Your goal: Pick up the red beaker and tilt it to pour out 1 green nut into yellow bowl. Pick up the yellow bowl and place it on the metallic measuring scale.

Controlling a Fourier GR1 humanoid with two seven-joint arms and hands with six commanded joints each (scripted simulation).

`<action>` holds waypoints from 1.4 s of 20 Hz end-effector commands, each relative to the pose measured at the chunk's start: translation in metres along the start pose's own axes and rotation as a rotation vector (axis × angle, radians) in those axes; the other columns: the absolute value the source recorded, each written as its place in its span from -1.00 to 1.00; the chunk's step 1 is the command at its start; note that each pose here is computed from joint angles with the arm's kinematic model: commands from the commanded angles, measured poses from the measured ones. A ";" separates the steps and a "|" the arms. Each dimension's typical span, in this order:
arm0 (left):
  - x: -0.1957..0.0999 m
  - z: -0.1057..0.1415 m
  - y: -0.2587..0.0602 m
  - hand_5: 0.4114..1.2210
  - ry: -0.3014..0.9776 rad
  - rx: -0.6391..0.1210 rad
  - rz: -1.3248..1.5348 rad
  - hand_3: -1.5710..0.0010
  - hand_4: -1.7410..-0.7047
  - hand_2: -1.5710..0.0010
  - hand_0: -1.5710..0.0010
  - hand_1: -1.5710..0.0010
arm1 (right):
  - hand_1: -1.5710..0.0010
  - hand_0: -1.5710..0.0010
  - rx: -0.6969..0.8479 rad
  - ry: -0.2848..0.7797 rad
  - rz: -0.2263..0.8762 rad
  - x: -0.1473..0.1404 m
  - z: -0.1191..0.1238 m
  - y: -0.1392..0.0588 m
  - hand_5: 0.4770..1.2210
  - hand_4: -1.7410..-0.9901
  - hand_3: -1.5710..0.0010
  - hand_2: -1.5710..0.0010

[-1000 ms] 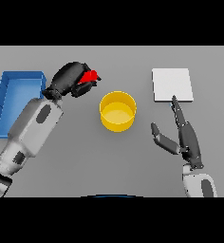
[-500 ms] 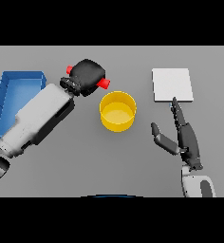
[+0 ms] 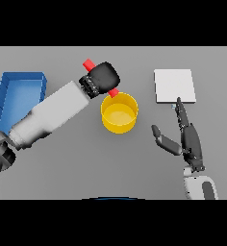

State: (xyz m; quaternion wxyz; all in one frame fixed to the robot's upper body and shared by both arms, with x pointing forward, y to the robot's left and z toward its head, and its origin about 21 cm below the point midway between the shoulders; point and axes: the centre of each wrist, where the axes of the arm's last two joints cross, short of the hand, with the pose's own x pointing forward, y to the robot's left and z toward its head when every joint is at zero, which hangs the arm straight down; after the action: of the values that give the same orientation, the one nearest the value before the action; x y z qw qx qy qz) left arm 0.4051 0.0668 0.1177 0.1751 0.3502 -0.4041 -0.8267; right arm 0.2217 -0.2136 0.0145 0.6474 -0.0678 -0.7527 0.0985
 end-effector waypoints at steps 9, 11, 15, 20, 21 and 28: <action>0.005 -0.006 0.011 1.00 -0.038 -0.054 -0.375 -0.99 -0.99 -1.00 -1.00 -1.00 | 1.00 1.00 -0.010 -0.005 -0.004 0.000 0.001 0.006 -0.76 0.63 1.00 1.00; 0.009 -0.006 0.013 1.00 -0.065 -0.056 -0.440 -0.99 -0.99 -1.00 -1.00 -1.00 | 1.00 1.00 -0.003 -0.007 0.013 -0.002 0.001 0.002 -0.74 0.62 1.00 1.00; 0.012 -0.009 0.021 1.00 -0.045 -0.049 -0.572 -1.00 -0.98 -1.00 -1.00 -1.00 | 1.00 1.00 -0.007 -0.019 -0.003 -0.002 0.003 -0.001 -0.73 0.62 1.00 1.00; 0.001 -0.006 0.070 1.00 -0.037 -0.024 -0.736 -1.00 -0.98 -1.00 -1.00 -1.00 | 1.00 1.00 -0.019 -0.023 0.002 -0.001 0.002 0.001 -0.75 0.61 1.00 1.00; -0.009 -0.003 0.087 1.00 -0.007 -0.014 -0.772 -1.00 -0.98 -1.00 -1.00 -1.00 | 1.00 1.00 -0.015 -0.018 -0.006 0.001 0.001 0.003 -0.76 0.60 1.00 1.00; -0.116 0.049 0.158 1.00 0.320 0.100 -0.471 -1.00 -0.97 -1.00 -1.00 -1.00 | 1.00 1.00 0.016 -0.035 -0.029 0.000 -0.002 0.006 -0.78 0.69 1.00 1.00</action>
State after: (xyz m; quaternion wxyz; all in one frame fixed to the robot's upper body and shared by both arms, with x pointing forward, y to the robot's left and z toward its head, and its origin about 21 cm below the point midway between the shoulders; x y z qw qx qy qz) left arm 0.4517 0.0639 0.3150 0.0232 0.5712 -0.3182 -0.7562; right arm 0.2238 -0.2072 0.0136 0.6364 -0.0501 -0.7638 0.0959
